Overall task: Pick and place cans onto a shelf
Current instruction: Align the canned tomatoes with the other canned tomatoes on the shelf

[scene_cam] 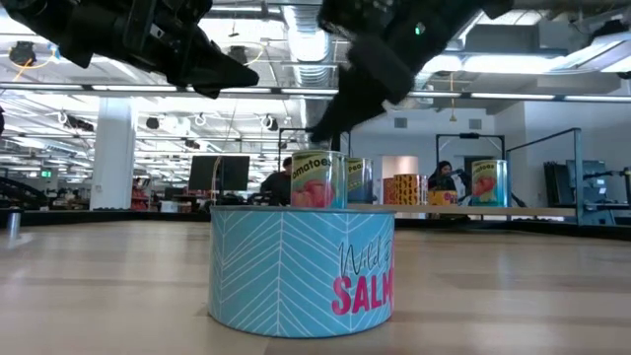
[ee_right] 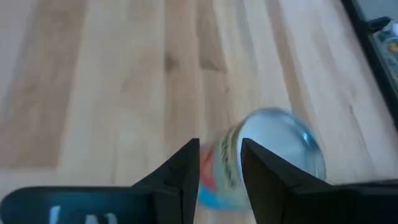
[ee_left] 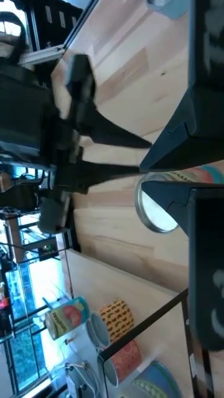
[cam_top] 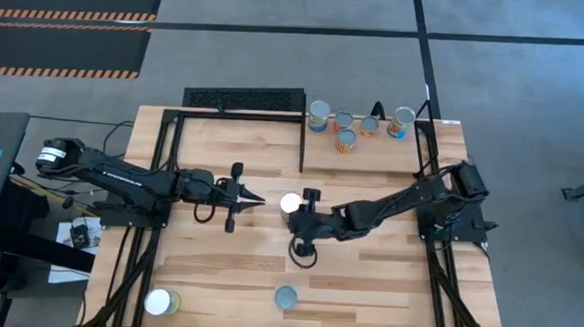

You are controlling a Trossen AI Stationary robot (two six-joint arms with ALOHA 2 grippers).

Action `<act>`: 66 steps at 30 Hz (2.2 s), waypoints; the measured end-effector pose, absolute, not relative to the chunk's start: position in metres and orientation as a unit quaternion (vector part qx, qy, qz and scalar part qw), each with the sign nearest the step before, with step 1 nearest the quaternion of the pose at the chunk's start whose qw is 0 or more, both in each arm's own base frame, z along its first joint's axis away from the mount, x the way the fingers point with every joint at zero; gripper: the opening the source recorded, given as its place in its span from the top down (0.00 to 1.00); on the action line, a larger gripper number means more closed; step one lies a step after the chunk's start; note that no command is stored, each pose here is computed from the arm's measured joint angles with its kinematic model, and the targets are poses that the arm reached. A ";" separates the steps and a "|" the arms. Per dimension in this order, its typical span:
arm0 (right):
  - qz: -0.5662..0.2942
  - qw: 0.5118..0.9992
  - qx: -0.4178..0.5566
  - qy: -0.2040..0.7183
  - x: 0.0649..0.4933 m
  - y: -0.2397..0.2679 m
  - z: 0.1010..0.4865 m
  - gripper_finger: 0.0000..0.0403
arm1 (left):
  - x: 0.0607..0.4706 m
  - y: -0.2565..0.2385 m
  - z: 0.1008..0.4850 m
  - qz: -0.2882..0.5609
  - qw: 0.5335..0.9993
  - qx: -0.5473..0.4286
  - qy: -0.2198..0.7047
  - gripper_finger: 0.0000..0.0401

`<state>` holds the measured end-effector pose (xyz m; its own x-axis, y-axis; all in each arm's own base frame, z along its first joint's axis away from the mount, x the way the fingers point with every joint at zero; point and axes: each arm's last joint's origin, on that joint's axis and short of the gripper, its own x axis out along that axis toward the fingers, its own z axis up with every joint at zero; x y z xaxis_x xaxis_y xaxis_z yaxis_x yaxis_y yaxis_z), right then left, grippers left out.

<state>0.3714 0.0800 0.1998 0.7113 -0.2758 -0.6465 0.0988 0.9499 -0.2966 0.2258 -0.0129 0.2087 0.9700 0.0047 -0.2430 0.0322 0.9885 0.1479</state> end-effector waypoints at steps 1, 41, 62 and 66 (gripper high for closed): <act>-0.108 0.913 -0.126 0.373 0.373 0.079 0.197 0.65 | 0.226 -0.013 0.209 -0.006 0.990 0.075 0.122 0.94; -0.182 0.899 -0.065 0.393 0.283 0.056 0.242 0.99 | 0.225 -0.013 0.206 -0.006 0.988 0.070 0.139 0.94; -0.217 0.892 -0.050 0.393 0.197 0.039 0.285 0.99 | 0.225 -0.013 0.206 -0.005 0.988 0.068 0.137 0.94; -0.224 0.889 -0.051 0.397 0.190 0.034 0.289 0.99 | 0.225 -0.013 0.206 -0.005 0.988 0.068 0.138 0.94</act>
<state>0.1896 0.0335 0.2886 0.5847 -0.4386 -0.6824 0.3578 0.8944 -0.2683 0.2250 -0.0127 0.2060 0.9620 0.0081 -0.2730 0.0291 0.9908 0.1323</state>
